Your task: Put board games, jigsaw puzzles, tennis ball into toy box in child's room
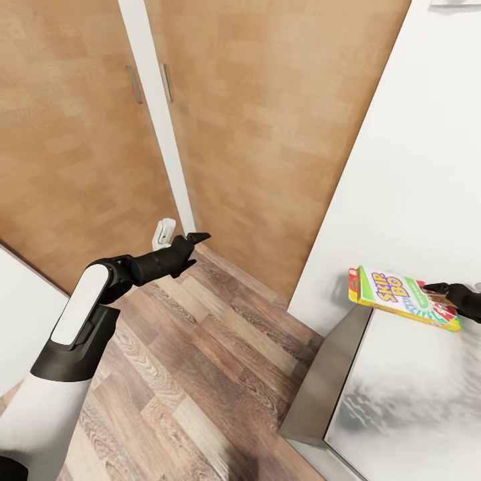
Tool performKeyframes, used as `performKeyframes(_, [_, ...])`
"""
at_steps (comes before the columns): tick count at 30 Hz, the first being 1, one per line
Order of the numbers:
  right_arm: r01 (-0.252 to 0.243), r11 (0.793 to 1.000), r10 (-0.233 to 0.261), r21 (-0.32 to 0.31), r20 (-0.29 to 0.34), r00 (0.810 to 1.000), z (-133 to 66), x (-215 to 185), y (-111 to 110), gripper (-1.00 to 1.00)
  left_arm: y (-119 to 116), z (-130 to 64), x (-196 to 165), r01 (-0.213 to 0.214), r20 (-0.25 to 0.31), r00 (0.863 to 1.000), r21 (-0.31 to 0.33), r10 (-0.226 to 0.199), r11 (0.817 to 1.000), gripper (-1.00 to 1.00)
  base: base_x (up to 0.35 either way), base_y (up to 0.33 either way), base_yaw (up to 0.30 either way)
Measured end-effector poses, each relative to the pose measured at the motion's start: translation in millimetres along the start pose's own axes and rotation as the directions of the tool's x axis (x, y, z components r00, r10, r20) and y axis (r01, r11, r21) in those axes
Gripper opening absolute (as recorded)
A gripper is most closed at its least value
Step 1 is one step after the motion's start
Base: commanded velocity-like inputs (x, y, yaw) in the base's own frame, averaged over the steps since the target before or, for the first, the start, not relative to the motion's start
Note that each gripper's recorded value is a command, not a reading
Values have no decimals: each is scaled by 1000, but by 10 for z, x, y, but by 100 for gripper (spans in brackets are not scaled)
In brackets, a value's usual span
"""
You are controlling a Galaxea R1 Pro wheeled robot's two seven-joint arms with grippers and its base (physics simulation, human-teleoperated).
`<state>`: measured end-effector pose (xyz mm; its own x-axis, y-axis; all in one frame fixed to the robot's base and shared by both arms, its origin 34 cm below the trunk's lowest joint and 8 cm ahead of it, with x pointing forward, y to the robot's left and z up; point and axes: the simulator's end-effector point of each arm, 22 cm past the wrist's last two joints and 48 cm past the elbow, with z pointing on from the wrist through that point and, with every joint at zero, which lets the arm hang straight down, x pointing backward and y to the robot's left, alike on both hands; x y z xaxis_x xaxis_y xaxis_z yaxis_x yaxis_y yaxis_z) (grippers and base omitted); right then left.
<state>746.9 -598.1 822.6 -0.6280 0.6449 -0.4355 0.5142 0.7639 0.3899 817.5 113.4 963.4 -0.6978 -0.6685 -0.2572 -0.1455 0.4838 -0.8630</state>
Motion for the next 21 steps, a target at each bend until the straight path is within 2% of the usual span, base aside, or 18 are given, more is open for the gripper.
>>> performKeyframes(13, [-6,1000,5,22,14,1000,-101,-109,-135,100,14,13,28,1,-5,1000,-6,-1,1000,100,0,0,0])
performKeyframes(21, [12,999,-14,45,53,998,-350,-368,-305,100,157,136,250,-3,-56,998,-42,0,999,100,0,0,0])
